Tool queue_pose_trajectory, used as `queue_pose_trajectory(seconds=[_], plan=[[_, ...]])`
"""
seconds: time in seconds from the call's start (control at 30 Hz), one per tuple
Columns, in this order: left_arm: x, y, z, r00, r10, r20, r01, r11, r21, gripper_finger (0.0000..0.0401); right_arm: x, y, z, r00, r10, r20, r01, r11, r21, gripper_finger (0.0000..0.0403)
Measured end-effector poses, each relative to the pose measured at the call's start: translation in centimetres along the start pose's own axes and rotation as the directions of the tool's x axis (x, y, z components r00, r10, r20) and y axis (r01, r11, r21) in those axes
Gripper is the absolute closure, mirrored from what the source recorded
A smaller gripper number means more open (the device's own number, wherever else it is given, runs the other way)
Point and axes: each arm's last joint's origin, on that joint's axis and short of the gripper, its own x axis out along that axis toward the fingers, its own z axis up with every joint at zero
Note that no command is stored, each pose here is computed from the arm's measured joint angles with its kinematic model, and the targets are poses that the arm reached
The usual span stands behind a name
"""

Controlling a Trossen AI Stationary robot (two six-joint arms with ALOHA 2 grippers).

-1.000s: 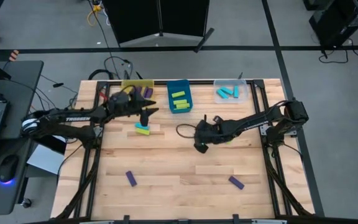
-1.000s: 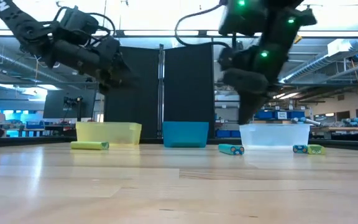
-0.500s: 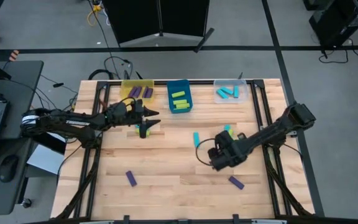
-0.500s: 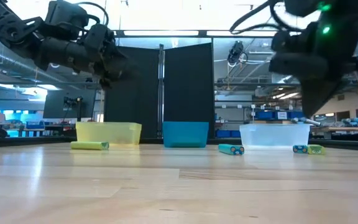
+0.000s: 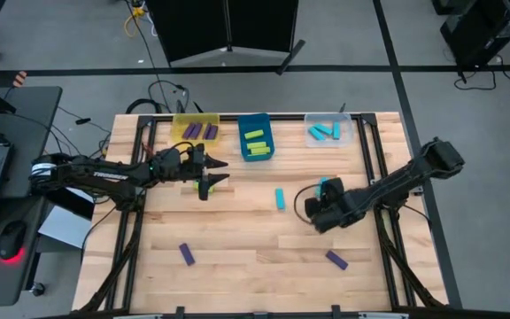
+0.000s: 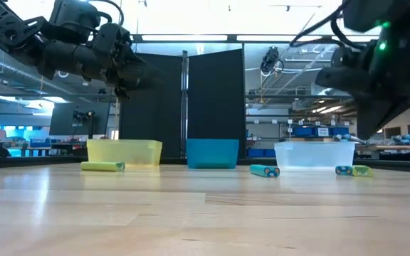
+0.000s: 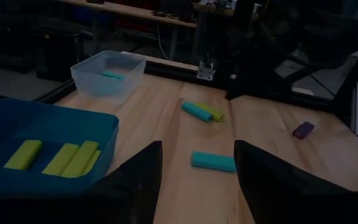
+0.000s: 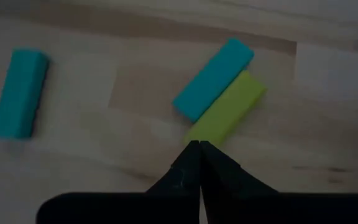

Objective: Sort blocks
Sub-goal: Put the blue block into the transparent bin

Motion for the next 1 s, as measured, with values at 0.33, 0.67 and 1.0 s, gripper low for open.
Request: queue_pose_trajectory(seconds=[0.33, 0.67, 1.0], plan=[[0.0, 0.0, 0.0, 1.000, 0.001, -0.001, -0.001, 1.000, -0.001, 0.0195, 4.3, -2.4, 2.1, 0.994, 0.108, -0.034, -0.104, 0.990, 0.100, 0.0369], [0.0, 0.0, 0.0, 1.000, 0.001, -0.002, -0.001, 1.000, -0.001, 0.0195, 4.8, -3.5, 1.8, 0.994, 0.041, -0.104, -0.037, 0.999, 0.040, 0.0391], [0.0, 0.0, 0.0, 1.000, 0.001, -0.001, -0.001, 1.000, -0.009, 0.0195, 3.4, -2.6, 3.0, 0.991, 0.114, -0.065, -0.106, 0.987, 0.122, 0.0326]])
